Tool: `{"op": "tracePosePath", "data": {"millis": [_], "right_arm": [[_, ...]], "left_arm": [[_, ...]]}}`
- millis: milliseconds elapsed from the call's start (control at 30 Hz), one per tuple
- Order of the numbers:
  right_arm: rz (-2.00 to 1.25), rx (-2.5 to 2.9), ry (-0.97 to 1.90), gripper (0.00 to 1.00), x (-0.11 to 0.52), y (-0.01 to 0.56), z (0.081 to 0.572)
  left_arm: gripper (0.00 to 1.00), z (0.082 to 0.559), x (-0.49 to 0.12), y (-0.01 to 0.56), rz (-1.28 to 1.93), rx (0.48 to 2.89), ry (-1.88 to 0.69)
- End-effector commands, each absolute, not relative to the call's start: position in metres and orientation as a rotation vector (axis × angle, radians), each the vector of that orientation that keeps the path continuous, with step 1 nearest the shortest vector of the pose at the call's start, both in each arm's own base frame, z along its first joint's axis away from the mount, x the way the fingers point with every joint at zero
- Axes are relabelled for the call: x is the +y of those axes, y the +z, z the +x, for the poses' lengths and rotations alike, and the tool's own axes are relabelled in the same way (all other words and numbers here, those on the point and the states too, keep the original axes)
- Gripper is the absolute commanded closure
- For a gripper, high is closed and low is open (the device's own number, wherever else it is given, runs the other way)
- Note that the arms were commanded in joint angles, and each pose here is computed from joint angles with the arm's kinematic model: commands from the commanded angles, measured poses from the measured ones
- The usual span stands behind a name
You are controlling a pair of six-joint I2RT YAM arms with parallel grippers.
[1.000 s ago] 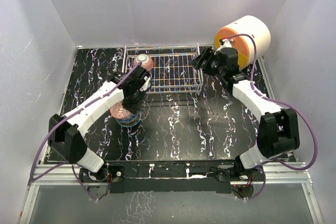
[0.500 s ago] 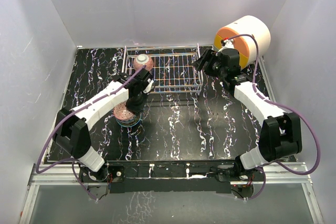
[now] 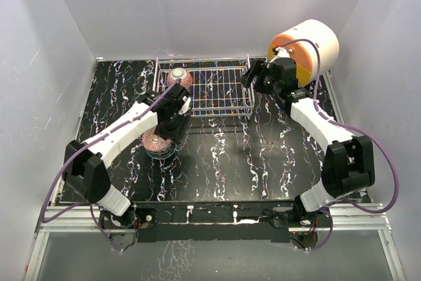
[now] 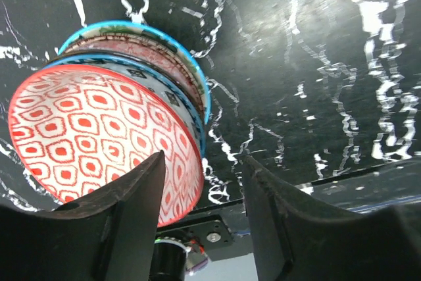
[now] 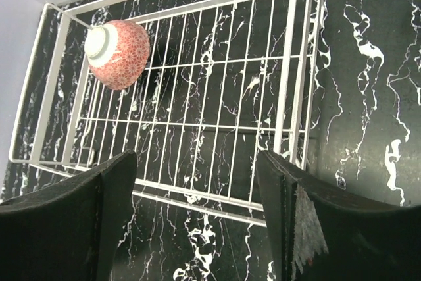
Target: Unload the bowls from the dish rack
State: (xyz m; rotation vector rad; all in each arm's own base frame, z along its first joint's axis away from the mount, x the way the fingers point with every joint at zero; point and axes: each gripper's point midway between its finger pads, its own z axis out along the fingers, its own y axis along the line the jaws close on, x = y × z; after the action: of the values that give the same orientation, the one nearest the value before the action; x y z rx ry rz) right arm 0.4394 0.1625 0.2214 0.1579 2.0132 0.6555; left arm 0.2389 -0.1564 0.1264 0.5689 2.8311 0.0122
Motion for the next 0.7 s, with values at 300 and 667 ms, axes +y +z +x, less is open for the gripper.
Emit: {"op": "tracePosePath", "data": {"millis": [300,667], "right_arm": [[-0.085,1.939,0.537,0.19,0.267,0.244,0.501],[-0.285,1.857,0.506,0.11,0.364,0.224,0.561]], "left_arm": [[0.29,0.279,-0.175,0.264,0.181,2.331,-0.669],[0.03,0.292,-0.137,0.289,-0.182,2.066,-1.186]]}}
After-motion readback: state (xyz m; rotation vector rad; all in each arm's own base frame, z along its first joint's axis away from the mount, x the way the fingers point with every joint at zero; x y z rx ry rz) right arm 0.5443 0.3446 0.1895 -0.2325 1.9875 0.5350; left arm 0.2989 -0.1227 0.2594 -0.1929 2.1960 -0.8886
